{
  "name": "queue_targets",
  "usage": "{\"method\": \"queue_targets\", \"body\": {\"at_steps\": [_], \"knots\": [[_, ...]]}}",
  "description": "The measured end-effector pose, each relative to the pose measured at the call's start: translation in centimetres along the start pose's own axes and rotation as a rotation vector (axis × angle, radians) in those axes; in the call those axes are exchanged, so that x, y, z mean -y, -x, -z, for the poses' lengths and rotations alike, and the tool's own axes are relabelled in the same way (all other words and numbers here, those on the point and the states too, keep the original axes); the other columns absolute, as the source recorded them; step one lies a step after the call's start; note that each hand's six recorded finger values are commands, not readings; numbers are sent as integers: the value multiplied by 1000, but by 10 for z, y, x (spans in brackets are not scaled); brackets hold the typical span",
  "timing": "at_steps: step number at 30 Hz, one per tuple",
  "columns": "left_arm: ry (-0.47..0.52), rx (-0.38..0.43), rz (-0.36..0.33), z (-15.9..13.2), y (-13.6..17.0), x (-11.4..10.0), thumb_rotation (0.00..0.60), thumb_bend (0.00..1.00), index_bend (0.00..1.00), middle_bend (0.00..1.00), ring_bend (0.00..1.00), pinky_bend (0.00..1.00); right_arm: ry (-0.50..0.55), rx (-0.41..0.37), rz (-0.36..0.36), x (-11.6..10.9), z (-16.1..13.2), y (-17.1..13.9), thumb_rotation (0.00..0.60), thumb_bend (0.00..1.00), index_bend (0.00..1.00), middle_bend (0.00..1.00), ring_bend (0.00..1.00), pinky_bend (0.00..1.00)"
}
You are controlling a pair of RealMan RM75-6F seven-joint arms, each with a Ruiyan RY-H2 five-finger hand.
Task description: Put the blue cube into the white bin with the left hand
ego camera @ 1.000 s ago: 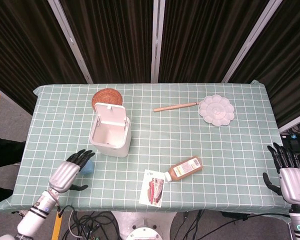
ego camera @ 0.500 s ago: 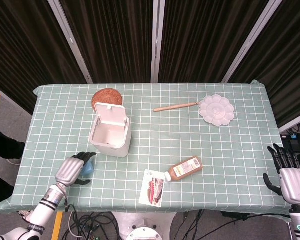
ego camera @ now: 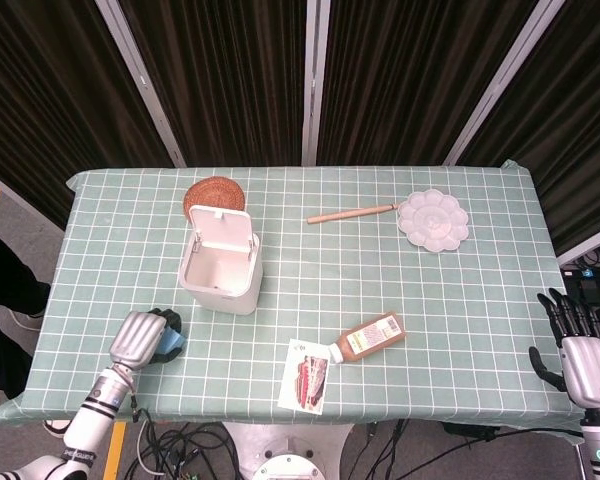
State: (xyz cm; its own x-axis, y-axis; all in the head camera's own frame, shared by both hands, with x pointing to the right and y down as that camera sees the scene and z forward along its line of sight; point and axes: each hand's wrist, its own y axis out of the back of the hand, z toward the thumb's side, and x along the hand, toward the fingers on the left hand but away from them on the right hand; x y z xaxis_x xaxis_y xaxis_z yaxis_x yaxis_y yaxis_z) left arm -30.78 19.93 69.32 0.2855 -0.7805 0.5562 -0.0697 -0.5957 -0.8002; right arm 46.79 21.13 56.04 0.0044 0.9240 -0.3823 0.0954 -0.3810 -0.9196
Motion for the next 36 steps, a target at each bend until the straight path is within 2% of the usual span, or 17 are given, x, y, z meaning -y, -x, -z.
{"method": "queue_targets", "body": {"at_steps": [4,7,10,13,15,17,22,26,29,33,36], "knots": [[-9,-5,-25,1,6,-10,600,293,551,576,589,801,-1,-2,5,-1,-1,0,600,336,0,0,0,0],[-21,-29,-82,8,13,-32,600,293,551,576,589,801,-2,-3,8,-2,-1,0,600,336,0,0,0,0],[-40,-80,-175,22,22,-67,600,293,551,576,589,801,-2,-3,8,-2,-1,0,600,337,0,0,0,0],[-42,-125,-305,34,29,-114,600,293,551,576,589,801,1,-5,7,-1,-2,0,600,338,0,0,0,0],[-37,-122,-396,32,30,-143,600,293,553,577,588,801,0,-8,6,0,-3,1,600,339,0,0,0,0],[-38,-83,-448,22,27,-159,600,293,555,579,589,801,0,-12,4,1,-5,1,600,339,0,0,0,0],[-11,53,-451,-16,4,-168,600,293,553,579,588,800,7,-20,-6,6,-9,4,600,339,0,0,0,0],[36,186,-445,-60,-23,-170,600,293,553,579,589,800,7,-15,-10,7,-7,5,600,338,0,0,0,0],[39,250,-430,-84,-41,-170,600,292,553,579,588,800,9,-8,-13,8,-5,4,600,339,0,0,0,0],[37,288,-400,-103,-64,-167,600,288,541,570,580,791,13,6,-14,9,1,3,600,337,0,0,0,0],[20,291,-392,-107,-75,-164,600,257,495,507,509,712,17,7,-16,9,2,3,600,337,0,0,0,0]]}}
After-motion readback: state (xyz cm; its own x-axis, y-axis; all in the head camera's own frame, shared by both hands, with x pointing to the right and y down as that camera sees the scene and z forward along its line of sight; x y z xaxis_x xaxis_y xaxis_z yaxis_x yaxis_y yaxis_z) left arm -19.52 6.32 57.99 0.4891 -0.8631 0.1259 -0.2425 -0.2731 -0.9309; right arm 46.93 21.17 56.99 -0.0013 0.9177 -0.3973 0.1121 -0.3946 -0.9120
